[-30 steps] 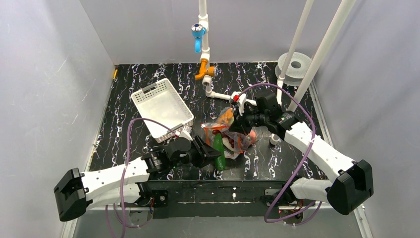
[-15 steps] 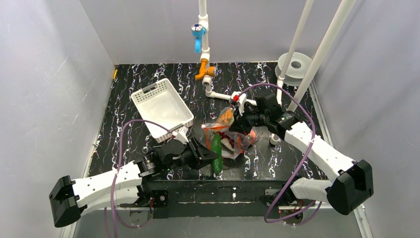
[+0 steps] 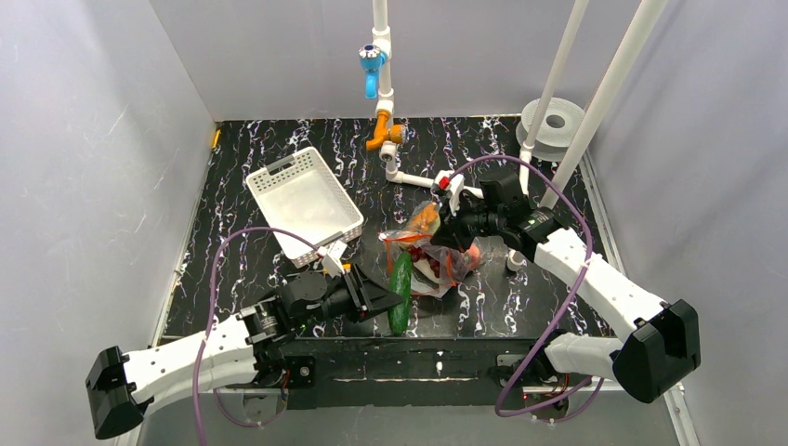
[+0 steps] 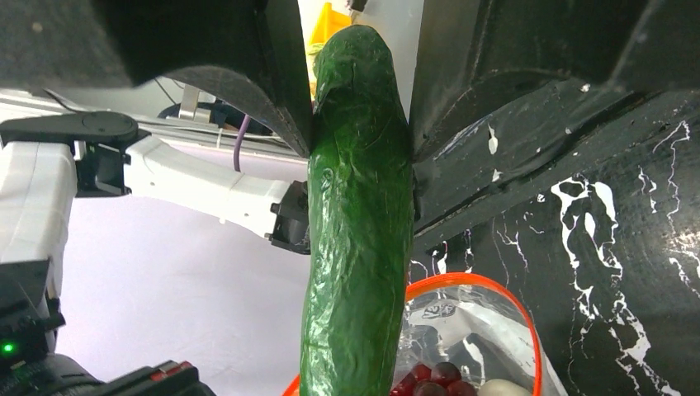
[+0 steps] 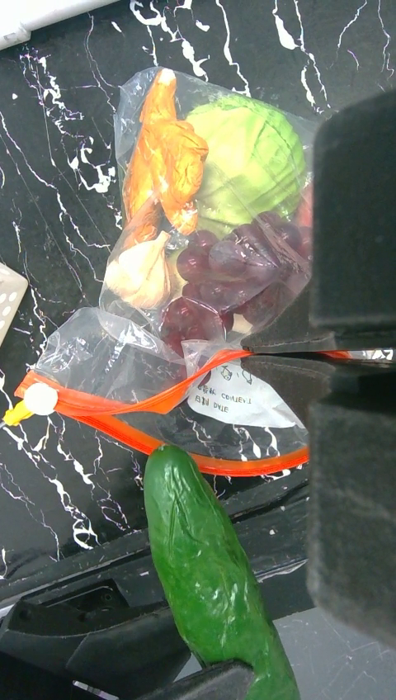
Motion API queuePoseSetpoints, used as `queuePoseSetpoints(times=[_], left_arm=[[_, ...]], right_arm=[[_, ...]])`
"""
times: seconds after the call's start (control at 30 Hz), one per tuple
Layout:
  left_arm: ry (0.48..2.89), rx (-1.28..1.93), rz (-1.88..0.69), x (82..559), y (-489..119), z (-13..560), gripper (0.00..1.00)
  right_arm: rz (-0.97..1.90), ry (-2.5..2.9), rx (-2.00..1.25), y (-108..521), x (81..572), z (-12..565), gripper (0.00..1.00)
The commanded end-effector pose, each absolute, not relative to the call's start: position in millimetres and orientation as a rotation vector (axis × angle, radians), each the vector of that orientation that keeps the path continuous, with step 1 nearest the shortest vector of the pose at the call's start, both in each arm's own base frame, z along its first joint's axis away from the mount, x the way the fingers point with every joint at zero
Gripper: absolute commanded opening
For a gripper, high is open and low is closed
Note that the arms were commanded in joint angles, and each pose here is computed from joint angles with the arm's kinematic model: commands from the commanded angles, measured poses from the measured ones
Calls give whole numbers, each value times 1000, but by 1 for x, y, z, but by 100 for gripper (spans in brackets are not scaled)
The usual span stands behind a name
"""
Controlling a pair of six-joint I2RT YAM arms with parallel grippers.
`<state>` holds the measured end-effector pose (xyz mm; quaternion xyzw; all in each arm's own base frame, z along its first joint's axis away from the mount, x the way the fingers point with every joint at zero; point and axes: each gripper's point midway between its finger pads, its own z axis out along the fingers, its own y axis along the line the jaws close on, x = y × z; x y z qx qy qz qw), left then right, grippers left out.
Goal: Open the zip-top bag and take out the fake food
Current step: Place the fake vegetable in the bin.
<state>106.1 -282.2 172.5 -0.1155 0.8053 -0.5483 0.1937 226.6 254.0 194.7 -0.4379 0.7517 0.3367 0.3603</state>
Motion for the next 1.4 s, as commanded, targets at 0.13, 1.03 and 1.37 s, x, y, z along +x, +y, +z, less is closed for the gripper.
queuePoseSetpoints(times=[0.13, 1.03, 1.37], left_arm=[[2063, -172, -1603, 112, -274, 186, 0], [1582, 172, -1085, 199, -208, 204, 0], [1646, -34, -937, 250, -175, 198, 0]], right_arm=[[859, 1870, -1133, 253, 229, 206, 1], [865, 1859, -1135, 251, 228, 206, 1], [865, 1857, -1140, 251, 228, 205, 1]])
